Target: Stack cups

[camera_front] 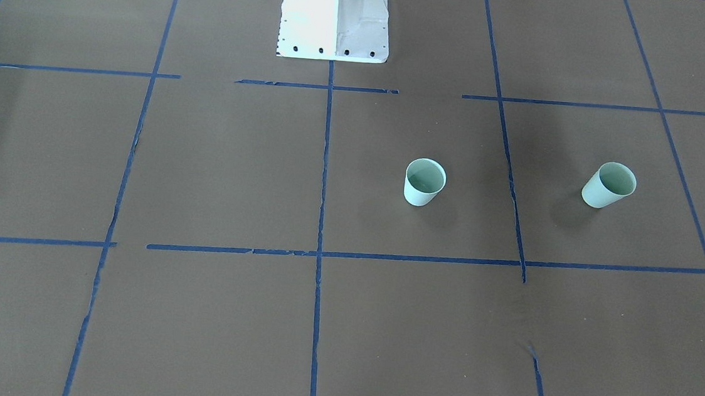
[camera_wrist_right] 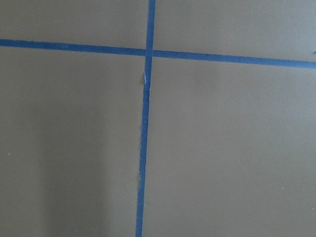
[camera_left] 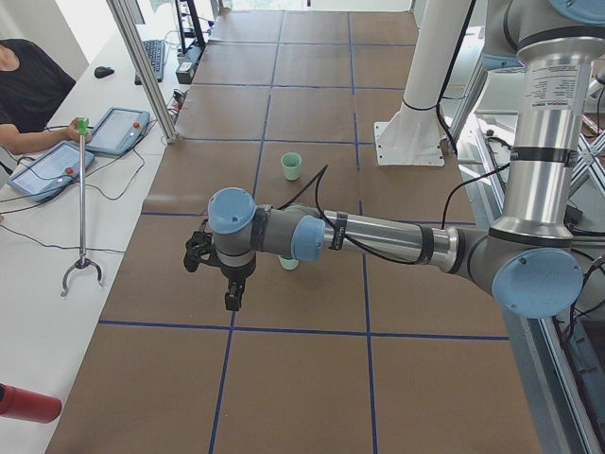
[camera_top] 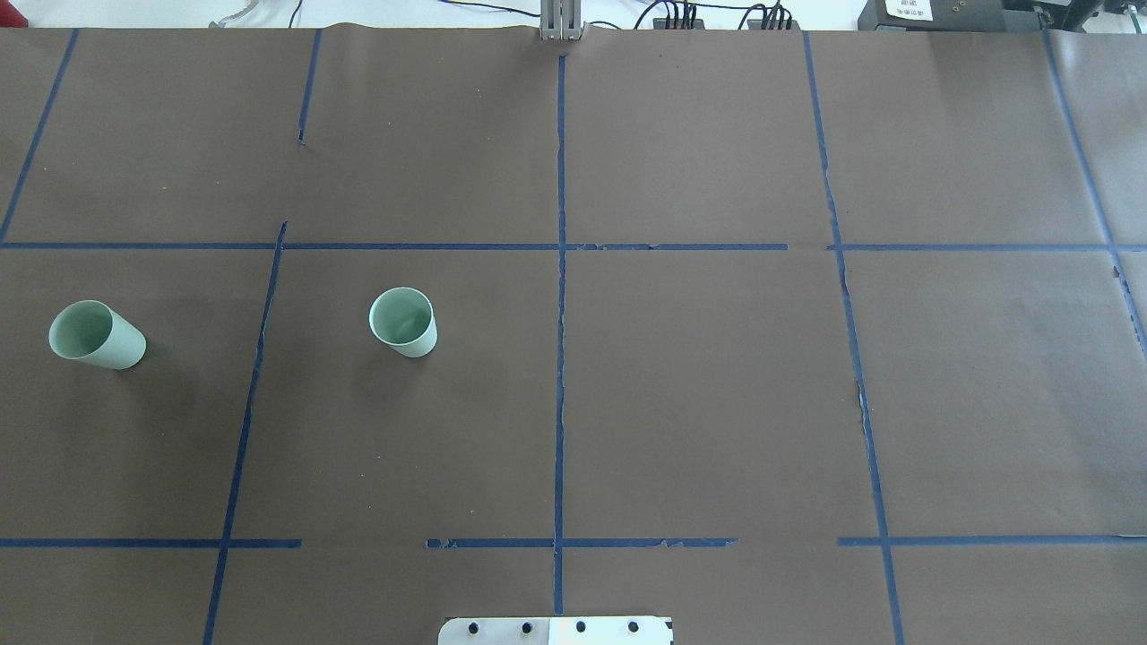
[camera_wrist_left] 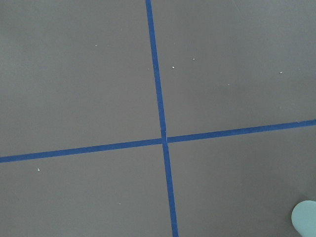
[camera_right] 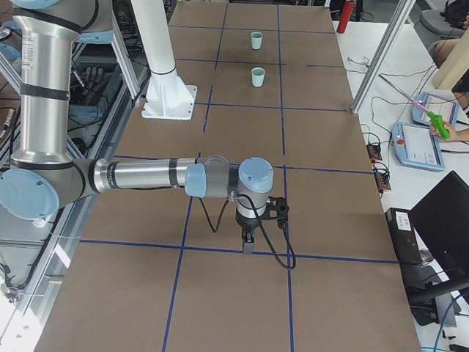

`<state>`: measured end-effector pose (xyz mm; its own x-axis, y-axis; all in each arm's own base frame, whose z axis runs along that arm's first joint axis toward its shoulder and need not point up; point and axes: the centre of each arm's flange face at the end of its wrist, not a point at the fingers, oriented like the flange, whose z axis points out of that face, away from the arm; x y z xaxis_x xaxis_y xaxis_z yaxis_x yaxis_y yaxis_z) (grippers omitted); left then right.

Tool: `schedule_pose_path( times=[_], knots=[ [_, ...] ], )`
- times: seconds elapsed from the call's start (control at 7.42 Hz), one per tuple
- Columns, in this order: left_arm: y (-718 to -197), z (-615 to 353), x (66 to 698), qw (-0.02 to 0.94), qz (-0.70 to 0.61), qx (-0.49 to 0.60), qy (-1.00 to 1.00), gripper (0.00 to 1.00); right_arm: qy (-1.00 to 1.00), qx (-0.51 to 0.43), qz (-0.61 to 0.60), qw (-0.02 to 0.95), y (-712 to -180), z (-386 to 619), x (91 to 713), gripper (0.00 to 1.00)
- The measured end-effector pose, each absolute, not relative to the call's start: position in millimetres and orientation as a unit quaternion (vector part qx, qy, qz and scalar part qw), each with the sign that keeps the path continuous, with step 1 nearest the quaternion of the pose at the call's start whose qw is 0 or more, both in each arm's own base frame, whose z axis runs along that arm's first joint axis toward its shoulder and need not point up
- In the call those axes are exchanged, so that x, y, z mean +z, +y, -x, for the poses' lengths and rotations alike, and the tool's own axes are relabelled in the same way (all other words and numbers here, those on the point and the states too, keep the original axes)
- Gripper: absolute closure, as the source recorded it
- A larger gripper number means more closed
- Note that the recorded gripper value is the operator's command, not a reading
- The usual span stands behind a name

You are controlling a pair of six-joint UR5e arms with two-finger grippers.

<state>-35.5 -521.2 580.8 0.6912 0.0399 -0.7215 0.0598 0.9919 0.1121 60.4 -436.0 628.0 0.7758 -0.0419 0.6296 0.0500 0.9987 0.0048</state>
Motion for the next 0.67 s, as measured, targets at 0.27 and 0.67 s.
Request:
schedule_pose_path(
  times=[0.27,0.67],
  knots=[
    [-494,-31,592,0.907,-0.067,-0.036,0.414,0.00,-0.334,-0.024,0.006,0.942,-436,-60,628,0.00],
    [-461,-115,595,0.898,-0.042,-0.062,0.433,0.00,-0.334,-0.024,0.006,0.942,-436,-60,628,0.00]
  ],
)
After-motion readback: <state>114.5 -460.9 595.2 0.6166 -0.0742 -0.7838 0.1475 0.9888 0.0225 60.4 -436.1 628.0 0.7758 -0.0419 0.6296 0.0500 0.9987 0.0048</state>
